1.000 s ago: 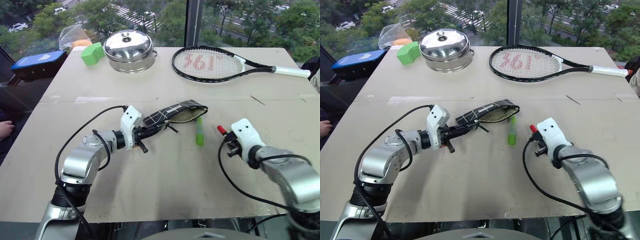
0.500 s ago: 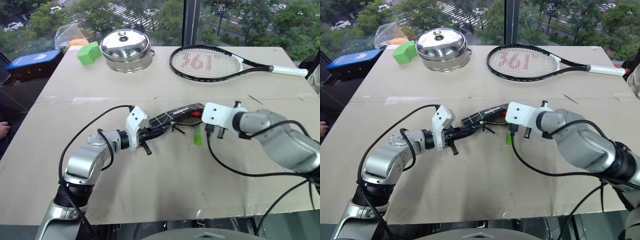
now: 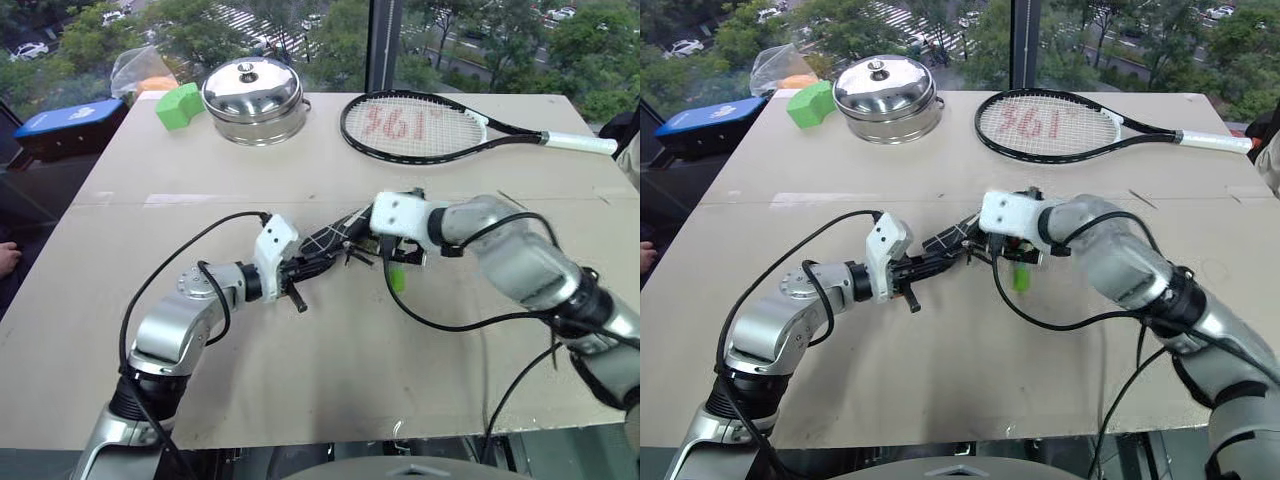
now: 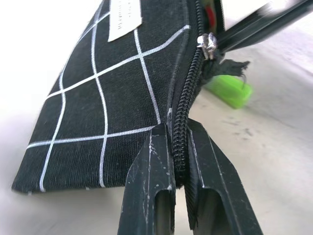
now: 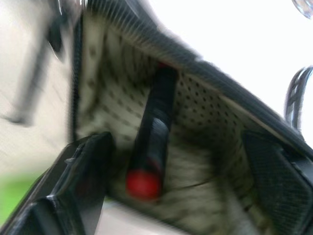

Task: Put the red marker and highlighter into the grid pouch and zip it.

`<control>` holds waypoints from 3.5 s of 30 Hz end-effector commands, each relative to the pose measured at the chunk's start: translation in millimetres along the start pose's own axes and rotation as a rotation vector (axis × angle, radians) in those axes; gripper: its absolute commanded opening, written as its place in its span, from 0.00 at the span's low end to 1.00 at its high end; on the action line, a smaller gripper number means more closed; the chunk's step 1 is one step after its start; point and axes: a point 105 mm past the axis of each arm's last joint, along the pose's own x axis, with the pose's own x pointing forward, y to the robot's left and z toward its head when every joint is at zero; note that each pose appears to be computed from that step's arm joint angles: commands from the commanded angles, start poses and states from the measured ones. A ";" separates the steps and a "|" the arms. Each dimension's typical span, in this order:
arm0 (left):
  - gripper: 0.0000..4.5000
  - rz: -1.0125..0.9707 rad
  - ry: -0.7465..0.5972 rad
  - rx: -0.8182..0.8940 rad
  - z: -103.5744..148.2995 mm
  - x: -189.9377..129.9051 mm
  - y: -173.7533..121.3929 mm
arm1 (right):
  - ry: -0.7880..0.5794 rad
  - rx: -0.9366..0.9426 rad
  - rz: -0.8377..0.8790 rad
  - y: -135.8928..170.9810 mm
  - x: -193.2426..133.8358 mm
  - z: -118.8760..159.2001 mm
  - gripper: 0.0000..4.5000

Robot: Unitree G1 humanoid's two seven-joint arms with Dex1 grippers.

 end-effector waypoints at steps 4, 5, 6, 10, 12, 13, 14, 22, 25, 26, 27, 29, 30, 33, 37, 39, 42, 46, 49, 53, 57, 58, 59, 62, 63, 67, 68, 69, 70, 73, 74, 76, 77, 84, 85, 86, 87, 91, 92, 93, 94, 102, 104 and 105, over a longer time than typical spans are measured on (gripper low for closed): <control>0.00 0.103 -0.026 -0.024 6.4 -14.0 22.0 | -0.053 0.477 -0.090 14.0 -33.9 -18.7 0.90; 0.00 0.114 -0.025 -0.025 7.1 -15.0 25.0 | -0.036 0.521 -0.121 18.1 -31.1 -23.7 0.90; 0.00 0.120 -0.025 -0.026 7.6 -15.8 27.1 | -0.026 0.543 -0.143 20.4 -29.0 -26.1 0.90; 0.00 0.130 -0.016 -0.011 9.6 -17.4 32.3 | 0.075 0.716 -0.280 32.5 3.1 -46.3 0.90; 0.00 0.130 -0.014 -0.005 11.4 -18.4 33.7 | 0.131 0.737 -0.318 40.1 18.4 -52.9 0.90; 0.00 0.130 -0.012 0.000 11.7 -18.9 34.1 | 0.149 0.743 -0.327 43.0 23.8 -56.0 0.90; 0.00 0.130 -0.010 0.002 12.3 -19.4 34.2 | 0.174 0.748 -0.333 46.5 29.9 -60.9 0.90; 0.00 0.127 -0.006 0.013 13.2 -22.7 32.6 | 0.244 0.789 -0.397 54.5 36.7 -92.3 0.44; 0.00 0.119 -0.014 0.008 13.8 -22.5 29.4 | 0.197 0.720 -0.416 43.8 16.8 -94.2 0.20; 0.00 0.110 -0.018 0.006 13.9 -22.1 27.4 | 0.167 0.666 -0.394 42.2 9.1 -90.5 0.17; 0.00 0.097 -0.021 0.008 13.8 -21.4 24.7 | 0.155 0.615 -0.356 42.4 -1.0 -89.0 0.17; 0.00 0.078 -0.023 0.016 13.6 -20.0 20.9 | 0.149 0.481 -0.274 45.6 -15.9 -85.4 0.17; 0.00 0.067 -0.026 0.019 13.9 -18.8 18.9 | 0.150 0.403 -0.237 45.2 -24.5 -83.3 0.17; 0.00 0.040 -0.027 0.037 14.5 -14.5 14.7 | 0.155 0.213 -0.161 36.4 -42.2 -72.1 0.17; 0.00 0.010 -0.026 0.063 12.3 -8.6 11.1 | 0.149 0.040 -0.102 22.6 -47.1 -50.8 0.17; 0.00 -0.008 -0.024 0.077 7.2 -8.1 9.6 | 0.138 0.004 -0.099 15.1 -43.1 -40.3 0.17; 0.00 -0.038 -0.025 0.105 4.5 -7.1 2.4 | 0.135 -0.040 -0.092 8.4 -35.9 -29.8 0.17; 0.00 -0.091 -0.032 0.165 4.5 -4.8 -9.9 | 0.157 -0.127 -0.083 0.3 -20.1 -21.1 0.17; 0.00 -0.138 -0.048 0.224 5.9 -1.5 -21.4 | 0.190 -0.236 -0.071 -5.4 -1.9 -19.7 0.17; 0.00 -0.151 -0.060 0.236 6.7 1.3 -25.4 | 0.167 -0.323 -0.042 -6.5 20.9 -12.3 0.17; 0.00 -0.147 -0.067 0.235 7.5 5.4 -25.5 | 0.128 -0.358 -0.023 -12.9 41.2 -12.8 0.41; 0.00 -0.139 -0.067 0.229 7.7 5.8 -24.1 | 0.120 -0.363 -0.033 -16.9 40.6 -14.3 0.48; 0.00 -0.127 -0.066 0.217 7.6 5.7 -21.5 | 0.103 -0.350 -0.055 -22.1 36.6 -12.9 0.59; 0.00 -0.092 -0.062 0.180 6.6 4.3 -14.4 | 0.066 -0.245 -0.059 -29.3 15.4 -11.9 0.86; 0.00 -0.080 -0.062 0.167 6.6 4.0 -12.2 | 0.054 -0.195 -0.049 -30.0 6.4 -12.8 0.96; 0.00 -0.053 -0.072 0.112 10.8 4.5 -5.0 | -0.054 0.179 0.094 -15.3 -41.2 -11.9 0.96; 0.00 -0.052 -0.073 0.105 11.8 4.7 -4.3 | -0.071 0.234 0.132 -7.1 -50.1 -12.6 0.96; 0.00 -0.053 -0.074 0.100 12.7 5.1 -3.8 | -0.087 0.291 0.165 2.8 -55.7 -13.4 0.96; 0.00 -0.054 -0.074 0.096 13.2 5.2 -3.4 | -0.095 0.326 0.183 9.3 -58.8 -13.8 0.96; 0.00 -0.060 -0.074 0.093 15.8 5.8 -1.7 | -0.135 0.448 0.210 32.5 -53.5 -12.4 0.96; 0.00 -0.064 -0.075 0.093 17.2 6.1 -1.5 | -0.146 0.486 0.211 40.5 -47.9 -12.1 0.96; 0.00 -0.072 -0.076 0.093 19.3 6.4 -1.6 | -0.152 0.556 0.187 51.3 -33.8 -14.0 0.96; 0.00 -0.079 -0.076 0.094 20.4 6.6 -2.5 | -0.161 0.609 0.161 56.4 -21.0 -14.8 0.96; 0.00 -0.109 -0.061 0.105 20.5 6.9 -5.9 | -0.247 0.767 0.070 53.2 30.7 4.2 0.96; 0.00 -0.111 -0.060 0.106 20.5 7.2 -6.3 | -0.258 0.773 0.077 52.7 34.0 7.2 0.96; 0.00 -0.112 -0.059 0.107 20.6 7.2 -6.6 | -0.266 0.778 0.079 52.0 36.9 9.5 0.96; 0.00 -0.113 -0.059 0.108 21.0 7.4 -6.9 | -0.279 0.787 0.073 49.7 39.7 11.6 0.96; 0.00 -0.115 -0.059 0.111 21.4 7.4 -7.8 | -0.332 0.821 0.057 41.2 43.6 18.3 0.91; 0.00 -0.115 -0.058 0.112 21.4 6.9 -8.2 | -0.338 0.825 0.057 40.7 43.9 19.0 0.85; 0.00 -0.114 -0.058 0.112 21.3 6.6 -8.4 | -0.341 0.824 0.056 40.5 44.1 19.4 0.81; 0.00 -0.114 -0.058 0.111 21.2 6.4 -8.6 | -0.349 0.827 0.059 40.5 44.1 20.3 0.71; 0.00 -0.113 -0.051 0.120 19.2 5.2 -10.1 | -0.366 0.833 0.084 45.0 44.4 25.0 0.02; 0.00 -0.112 -0.050 0.122 19.0 4.8 -10.0 | -0.358 0.832 0.075 44.8 44.3 24.0 0.02; 0.00 -0.111 -0.050 0.123 19.0 4.6 -9.9 | -0.352 0.832 0.063 43.8 43.8 22.4 0.02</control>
